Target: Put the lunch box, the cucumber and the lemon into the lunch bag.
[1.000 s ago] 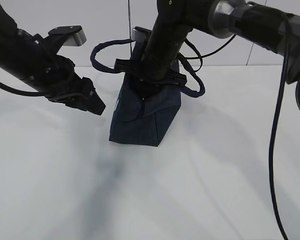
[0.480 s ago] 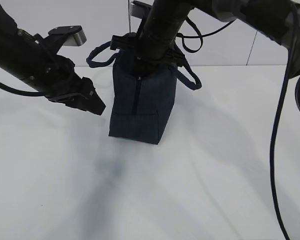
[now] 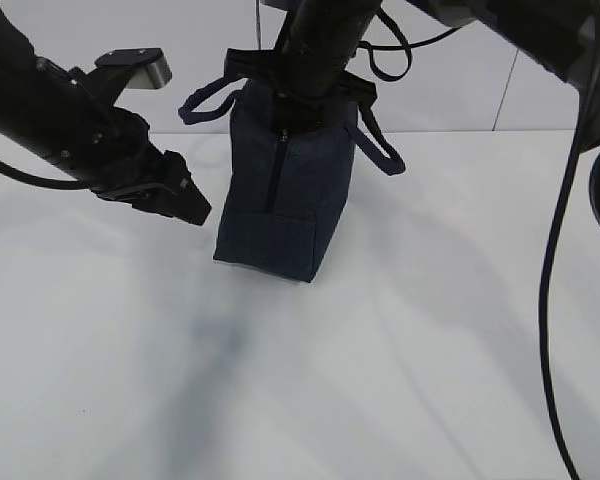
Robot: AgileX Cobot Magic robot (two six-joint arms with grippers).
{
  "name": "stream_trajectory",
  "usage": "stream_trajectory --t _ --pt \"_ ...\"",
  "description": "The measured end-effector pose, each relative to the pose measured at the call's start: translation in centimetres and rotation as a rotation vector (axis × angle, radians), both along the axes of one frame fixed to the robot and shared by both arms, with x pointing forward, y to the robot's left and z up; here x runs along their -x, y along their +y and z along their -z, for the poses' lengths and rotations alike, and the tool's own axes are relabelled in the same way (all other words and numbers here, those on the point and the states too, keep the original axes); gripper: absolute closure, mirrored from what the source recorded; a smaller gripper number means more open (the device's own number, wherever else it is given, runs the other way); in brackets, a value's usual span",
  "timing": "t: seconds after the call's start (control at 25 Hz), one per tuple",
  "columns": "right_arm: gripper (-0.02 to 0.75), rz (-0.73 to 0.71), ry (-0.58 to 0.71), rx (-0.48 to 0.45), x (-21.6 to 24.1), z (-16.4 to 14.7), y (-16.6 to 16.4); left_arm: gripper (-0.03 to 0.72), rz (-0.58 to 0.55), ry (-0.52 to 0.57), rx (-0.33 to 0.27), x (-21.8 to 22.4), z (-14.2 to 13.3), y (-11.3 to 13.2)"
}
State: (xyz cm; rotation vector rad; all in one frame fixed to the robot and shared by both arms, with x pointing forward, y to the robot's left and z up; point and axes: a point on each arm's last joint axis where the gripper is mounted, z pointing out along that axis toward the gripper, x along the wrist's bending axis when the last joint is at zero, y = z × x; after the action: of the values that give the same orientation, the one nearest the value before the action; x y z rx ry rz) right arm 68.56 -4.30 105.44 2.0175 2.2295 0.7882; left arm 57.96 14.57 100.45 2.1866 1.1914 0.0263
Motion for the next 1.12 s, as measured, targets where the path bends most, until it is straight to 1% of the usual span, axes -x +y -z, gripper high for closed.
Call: stream_trajectory --t 0.12,0.52,0.68,0.92,1.04,1.12 --pt "0.735 0.002 -0.011 0.022 -0.1 0.0 -0.2 0.335 -0.011 -0.012 0.005 -0.1 -0.1 0.0" --pt "0.736 0.002 -0.021 0.04 -0.2 0.0 -0.3 0.335 -0.04 -0.017 0.041 -0.3 -0.2 -0.2" --pt "0.736 0.005 -0.056 0.034 -0.2 -1.0 -0.4 0.335 -0.026 -0.036 0.038 -0.4 -0.3 -0.2" --pt "0.737 0.014 -0.132 0.037 -0.3 -2.9 -0.7 0.335 0.035 -0.119 0.061 -0.9 -1.4 -0.8" --pt "0.737 0.014 -0.136 0.036 -0.3 -3.0 -0.7 0.335 0.089 -0.169 0.054 -1.0 -1.6 -1.9" --pt "0.737 0.014 -0.134 0.037 -0.3 -3.0 -0.8 0.325 0.097 -0.206 0.048 -1.1 -1.4 -2.9"
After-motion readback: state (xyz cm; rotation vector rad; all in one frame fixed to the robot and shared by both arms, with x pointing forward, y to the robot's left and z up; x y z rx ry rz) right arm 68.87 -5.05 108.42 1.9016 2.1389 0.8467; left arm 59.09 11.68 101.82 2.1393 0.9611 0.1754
